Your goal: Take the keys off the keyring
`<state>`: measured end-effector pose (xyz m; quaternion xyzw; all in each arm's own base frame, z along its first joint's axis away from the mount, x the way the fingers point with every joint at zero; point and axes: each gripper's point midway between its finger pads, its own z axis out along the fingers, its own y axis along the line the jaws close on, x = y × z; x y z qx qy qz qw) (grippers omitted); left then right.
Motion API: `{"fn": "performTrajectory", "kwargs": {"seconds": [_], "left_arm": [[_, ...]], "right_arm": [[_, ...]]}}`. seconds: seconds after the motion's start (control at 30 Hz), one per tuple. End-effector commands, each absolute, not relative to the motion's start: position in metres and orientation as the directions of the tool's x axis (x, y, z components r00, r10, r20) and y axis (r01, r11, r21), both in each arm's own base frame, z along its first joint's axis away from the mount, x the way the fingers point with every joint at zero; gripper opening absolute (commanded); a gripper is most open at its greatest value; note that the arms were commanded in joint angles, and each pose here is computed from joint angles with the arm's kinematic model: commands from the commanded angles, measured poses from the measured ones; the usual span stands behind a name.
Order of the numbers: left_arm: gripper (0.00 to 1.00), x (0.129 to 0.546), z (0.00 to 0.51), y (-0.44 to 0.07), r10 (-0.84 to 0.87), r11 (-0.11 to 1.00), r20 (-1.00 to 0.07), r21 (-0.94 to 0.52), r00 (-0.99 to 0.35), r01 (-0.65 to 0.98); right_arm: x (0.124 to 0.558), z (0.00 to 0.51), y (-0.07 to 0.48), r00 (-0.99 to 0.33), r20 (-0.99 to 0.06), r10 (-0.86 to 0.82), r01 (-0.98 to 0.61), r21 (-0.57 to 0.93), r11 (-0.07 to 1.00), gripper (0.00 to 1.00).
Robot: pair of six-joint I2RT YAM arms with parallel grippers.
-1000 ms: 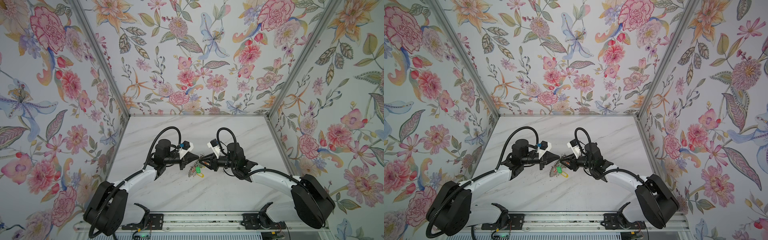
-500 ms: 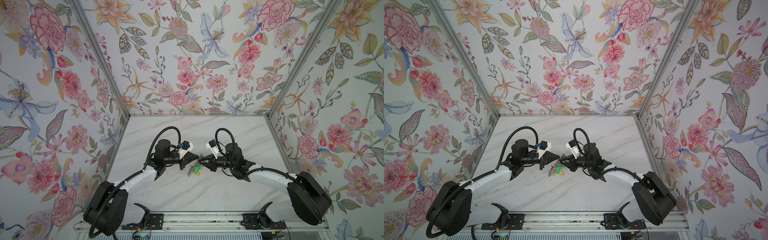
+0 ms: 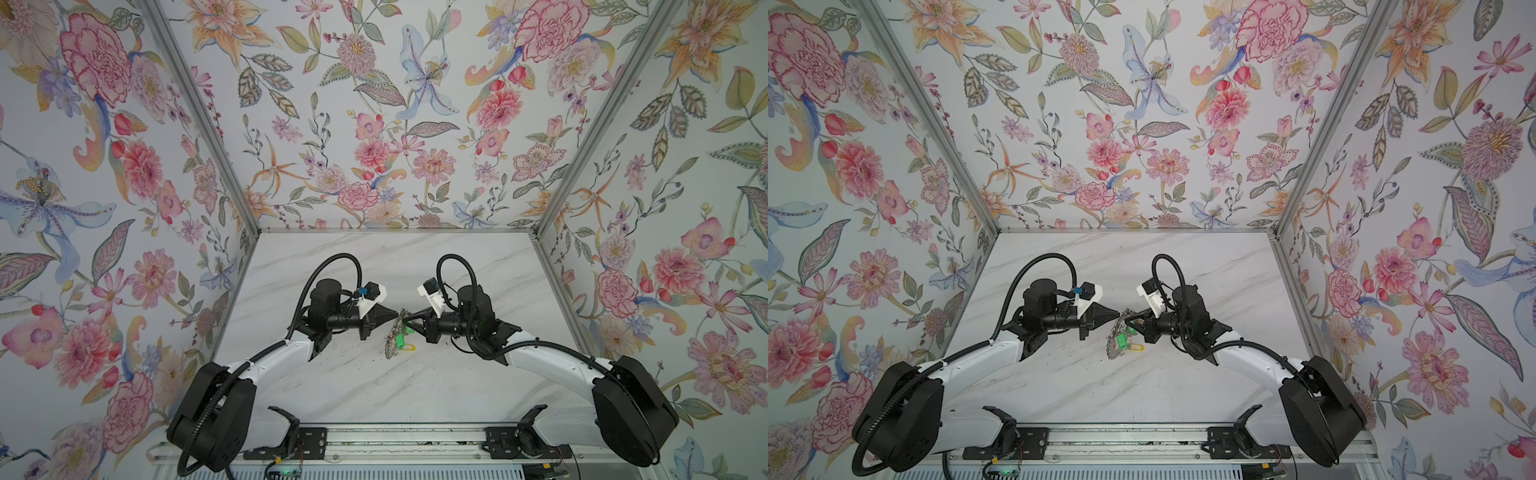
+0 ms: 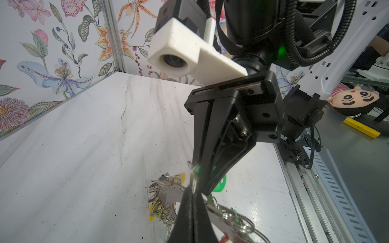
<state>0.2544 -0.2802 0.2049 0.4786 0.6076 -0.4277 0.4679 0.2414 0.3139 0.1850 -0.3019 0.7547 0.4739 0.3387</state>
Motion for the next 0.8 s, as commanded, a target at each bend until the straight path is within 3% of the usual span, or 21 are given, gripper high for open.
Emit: {"fn": "performTrajectory", "kwargs": {"seconds": [0.0, 0.77], "left_arm": [[0.0, 0.247, 0.22, -0.282, 0.152, 0.134, -0.987, -0.026, -0.046, 0.991], [0.0, 0.244, 0.219, -0.277, 0.139, 0.168, -0.989, -0.018, -0.041, 0.986]], "right_arm": [[0.252, 0.187, 0.302, -0.579, -0.804, -0.135, -0.771, 0.485, 0.414, 0.05], [0.28, 0.206, 0.267, -0.498, -0.862, -0.092, -0.702, 0.338, 0.626, 0.0]]}}
